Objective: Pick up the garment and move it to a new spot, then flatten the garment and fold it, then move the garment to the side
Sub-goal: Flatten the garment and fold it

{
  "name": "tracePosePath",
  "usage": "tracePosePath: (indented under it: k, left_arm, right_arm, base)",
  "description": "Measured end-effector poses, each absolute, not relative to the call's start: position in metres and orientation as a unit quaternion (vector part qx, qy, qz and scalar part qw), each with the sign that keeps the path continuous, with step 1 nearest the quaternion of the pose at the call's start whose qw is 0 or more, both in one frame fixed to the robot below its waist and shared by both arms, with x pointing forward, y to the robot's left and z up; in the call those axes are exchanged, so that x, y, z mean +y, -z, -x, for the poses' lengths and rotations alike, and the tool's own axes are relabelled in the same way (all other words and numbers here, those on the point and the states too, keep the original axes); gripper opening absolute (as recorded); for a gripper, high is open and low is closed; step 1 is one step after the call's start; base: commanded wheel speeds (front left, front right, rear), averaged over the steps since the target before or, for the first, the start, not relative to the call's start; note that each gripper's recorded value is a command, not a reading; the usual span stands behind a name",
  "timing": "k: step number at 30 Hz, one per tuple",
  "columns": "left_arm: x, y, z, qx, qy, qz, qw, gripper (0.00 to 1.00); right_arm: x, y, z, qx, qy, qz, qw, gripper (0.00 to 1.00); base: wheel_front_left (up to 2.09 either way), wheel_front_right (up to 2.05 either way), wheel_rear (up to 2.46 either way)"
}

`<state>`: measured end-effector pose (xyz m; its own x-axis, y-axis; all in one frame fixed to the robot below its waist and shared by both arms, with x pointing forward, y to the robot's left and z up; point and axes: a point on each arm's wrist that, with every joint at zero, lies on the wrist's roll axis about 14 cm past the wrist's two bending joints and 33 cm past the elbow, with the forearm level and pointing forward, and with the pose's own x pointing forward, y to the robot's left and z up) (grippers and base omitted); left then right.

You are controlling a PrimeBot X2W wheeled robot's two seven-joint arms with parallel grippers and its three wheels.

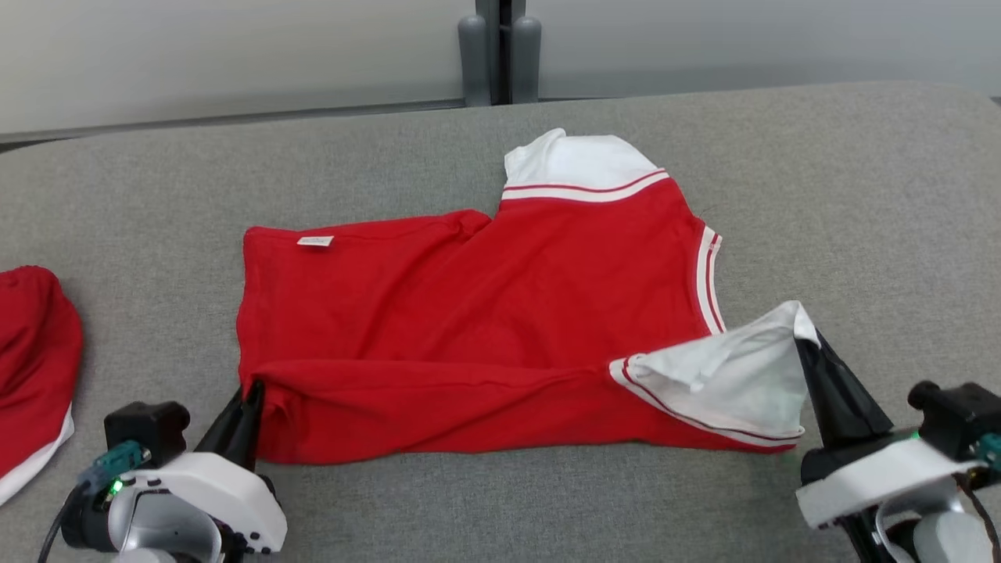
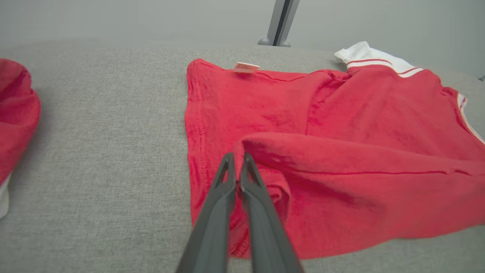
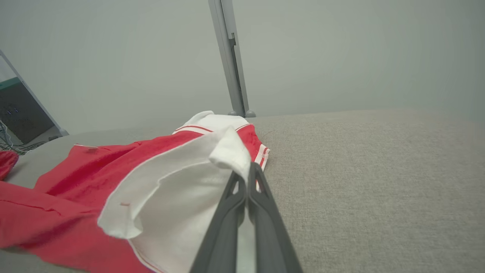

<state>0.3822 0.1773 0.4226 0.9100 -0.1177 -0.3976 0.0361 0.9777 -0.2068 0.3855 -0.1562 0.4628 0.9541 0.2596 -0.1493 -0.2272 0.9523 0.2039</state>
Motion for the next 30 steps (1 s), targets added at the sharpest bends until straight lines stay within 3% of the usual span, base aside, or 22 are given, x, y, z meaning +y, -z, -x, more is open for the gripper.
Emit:
tracePosePath:
  k: [6, 7, 8, 9, 19, 24, 30]
  left_arm:
    - [0.178, -0.394, -0.402, 0.249, 0.041, 0.097, 0.963, 0.04]
    - [0.179, -0.391, -0.403, 0.249, 0.037, 0.100, 0.963, 0.38]
    - [0.182, -0.389, -0.406, 0.246, 0.029, 0.100, 0.964, 1.00]
    - [0.184, -0.390, -0.409, 0.238, 0.023, 0.103, 0.965, 1.00]
    - [0.200, -0.432, -0.411, 0.086, -0.043, 0.134, 0.986, 1.00]
    - [0.196, -0.468, -0.408, 0.015, -0.038, 0.120, 0.992, 1.00]
    - [0.190, -0.483, -0.384, -0.006, -0.024, 0.097, 0.995, 1.00]
  right_arm:
    - [-0.152, -0.439, -0.425, 0.104, -0.132, -0.088, 0.982, 0.01]
    - [-0.151, -0.437, -0.430, 0.104, -0.132, -0.088, 0.982, 0.37]
    - [-0.150, -0.434, -0.434, 0.104, -0.133, -0.088, 0.982, 0.76]
    - [-0.149, -0.431, -0.437, 0.105, -0.134, -0.088, 0.981, 1.00]
    - [-0.155, -0.464, -0.443, 0.025, -0.129, -0.036, 0.991, 1.00]
    - [-0.162, -0.489, -0.424, -0.015, -0.113, -0.017, 0.993, 1.00]
    - [-0.169, -0.495, -0.385, -0.015, -0.095, -0.016, 0.995, 1.00]
  base:
    - [0.00, 0.00, 0.00]
    - [0.00, 0.00, 0.00]
    - [0.00, 0.00, 0.00]
    - [0.00, 0.00, 0.00]
    - [0.00, 0.00, 0.00]
    - [0.00, 0.00, 0.00]
    - [0.00, 0.00, 0.00]
